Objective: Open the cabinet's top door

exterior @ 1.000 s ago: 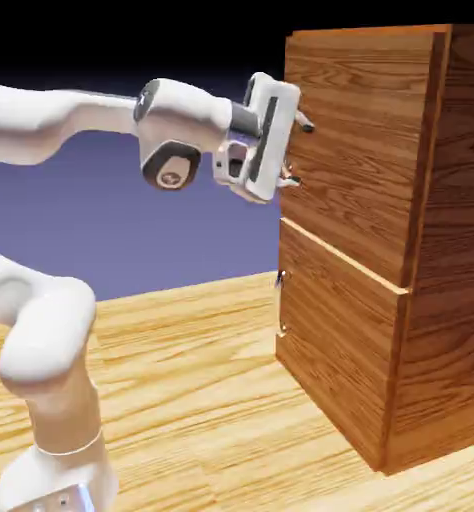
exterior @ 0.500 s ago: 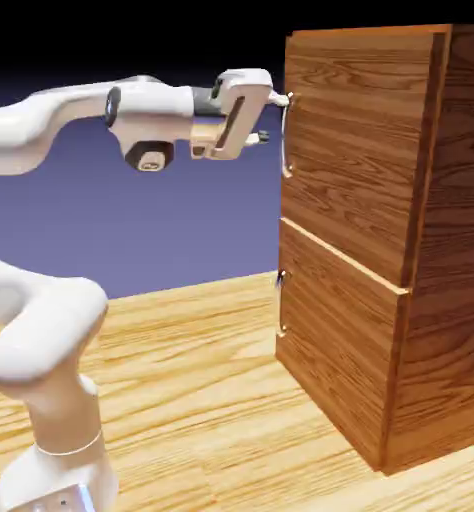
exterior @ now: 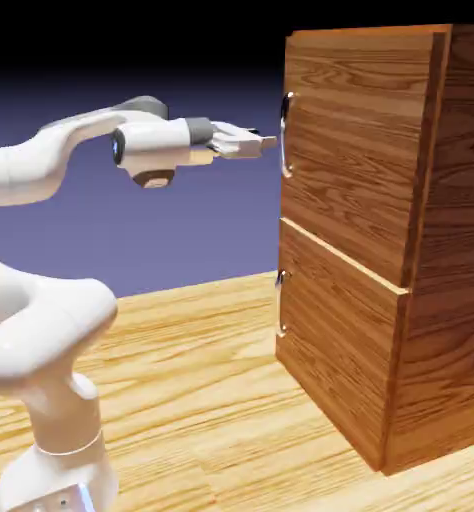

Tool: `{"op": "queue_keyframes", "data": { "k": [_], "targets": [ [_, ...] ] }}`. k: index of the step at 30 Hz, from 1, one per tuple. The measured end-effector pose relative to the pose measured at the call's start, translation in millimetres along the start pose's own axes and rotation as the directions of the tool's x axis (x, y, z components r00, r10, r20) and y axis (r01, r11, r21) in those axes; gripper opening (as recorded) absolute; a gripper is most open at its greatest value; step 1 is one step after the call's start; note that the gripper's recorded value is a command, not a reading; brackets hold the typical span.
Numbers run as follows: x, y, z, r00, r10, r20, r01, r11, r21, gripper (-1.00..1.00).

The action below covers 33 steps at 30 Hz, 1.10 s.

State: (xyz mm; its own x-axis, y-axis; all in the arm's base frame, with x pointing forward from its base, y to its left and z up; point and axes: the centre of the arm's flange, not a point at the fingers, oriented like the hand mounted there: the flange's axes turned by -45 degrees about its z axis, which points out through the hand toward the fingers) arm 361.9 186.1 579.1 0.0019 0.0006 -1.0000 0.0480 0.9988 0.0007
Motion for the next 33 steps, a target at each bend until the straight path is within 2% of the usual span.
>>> {"op": "queue_keyframes", "data": {
  "k": [2, 3, 5, 20, 33],
  "targets": [
    [0.5, -0.4, 17.5, 1.0, -0.001, -0.001, 0.001, 1.0, 0.0, 0.0],
    [1.0, -0.9, 24.8, 1.0, -0.002, -0.002, 0.002, 1.0, -0.001, -1.0],
    [1.0, -0.9, 24.8, 1.0, -0.002, -0.002, 0.002, 1.0, -0.001, -1.0],
    [0.7, -65.1, -79.0, 1.0, -0.005, -0.001, 0.004, 0.949, -0.314, -1.0],
    [0.6, -151.4, -152.7, 1.0, 0.0, -0.003, -0.001, 0.815, -0.579, -1.0]
  ]
}}
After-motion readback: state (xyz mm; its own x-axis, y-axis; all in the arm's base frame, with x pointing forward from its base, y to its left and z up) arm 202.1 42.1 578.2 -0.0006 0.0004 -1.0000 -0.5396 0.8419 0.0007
